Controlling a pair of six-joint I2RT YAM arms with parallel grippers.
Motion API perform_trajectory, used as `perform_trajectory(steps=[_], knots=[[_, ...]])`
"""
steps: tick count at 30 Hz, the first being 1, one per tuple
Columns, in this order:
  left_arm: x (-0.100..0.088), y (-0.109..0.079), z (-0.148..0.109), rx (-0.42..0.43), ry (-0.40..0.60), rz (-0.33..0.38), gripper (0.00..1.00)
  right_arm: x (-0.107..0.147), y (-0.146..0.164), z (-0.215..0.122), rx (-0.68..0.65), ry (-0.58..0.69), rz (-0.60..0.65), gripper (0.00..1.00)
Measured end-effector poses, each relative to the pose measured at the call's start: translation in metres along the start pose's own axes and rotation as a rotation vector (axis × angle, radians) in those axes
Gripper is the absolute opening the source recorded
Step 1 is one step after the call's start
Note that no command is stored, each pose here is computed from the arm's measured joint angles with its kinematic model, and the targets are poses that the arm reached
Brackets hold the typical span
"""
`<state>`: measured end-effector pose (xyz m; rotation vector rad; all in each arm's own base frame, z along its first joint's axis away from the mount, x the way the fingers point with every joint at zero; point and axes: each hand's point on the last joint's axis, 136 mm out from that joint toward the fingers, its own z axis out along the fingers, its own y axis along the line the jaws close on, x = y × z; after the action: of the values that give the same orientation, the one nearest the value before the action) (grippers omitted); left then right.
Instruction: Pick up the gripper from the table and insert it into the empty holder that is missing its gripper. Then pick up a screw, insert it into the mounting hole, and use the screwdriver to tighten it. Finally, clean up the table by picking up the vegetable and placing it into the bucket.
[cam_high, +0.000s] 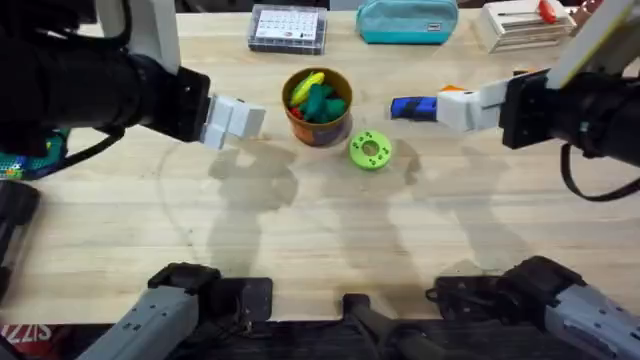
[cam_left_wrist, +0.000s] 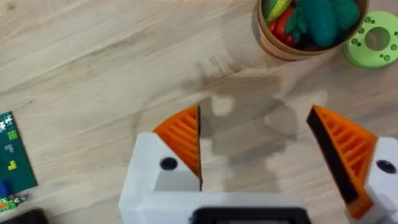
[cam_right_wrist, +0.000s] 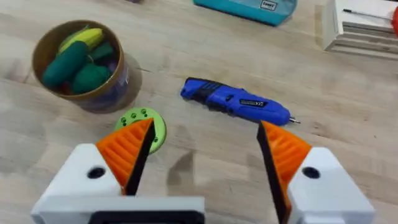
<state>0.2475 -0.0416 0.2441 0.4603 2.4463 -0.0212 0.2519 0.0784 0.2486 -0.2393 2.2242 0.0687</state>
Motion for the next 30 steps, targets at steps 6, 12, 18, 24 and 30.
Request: perform_trajectory(steps=[6,12,18,24,30], knots=[[0.001,0.0013,0.0037,-0.004,0.016,-0.001,0.988,0.0001,0.0,0.0001,0.0,0.001,0.012,0.994],[0.001,0.0017,0.0037,-0.007,0.017,-0.001,0.988,0.0001,0.0,0.0001,0.0,0.001,0.012,0.994],[0.001,0.0017,0.0037,-0.007,0.017,-0.001,0.988,0.0001,0.0,0.0001,0.0,0.001,0.012,0.994],[0.001,0.0017,0.0037,-0.007,0.017,-0.001,0.988,0.0001,0.0,0.0001,0.0,0.001,0.012,0.994],[0.001,0.0017,0.0037,-0.007,0.017,-0.001,0.988,0.0001,0.0,0.0001,0.0,0.001,0.012,0.994]])
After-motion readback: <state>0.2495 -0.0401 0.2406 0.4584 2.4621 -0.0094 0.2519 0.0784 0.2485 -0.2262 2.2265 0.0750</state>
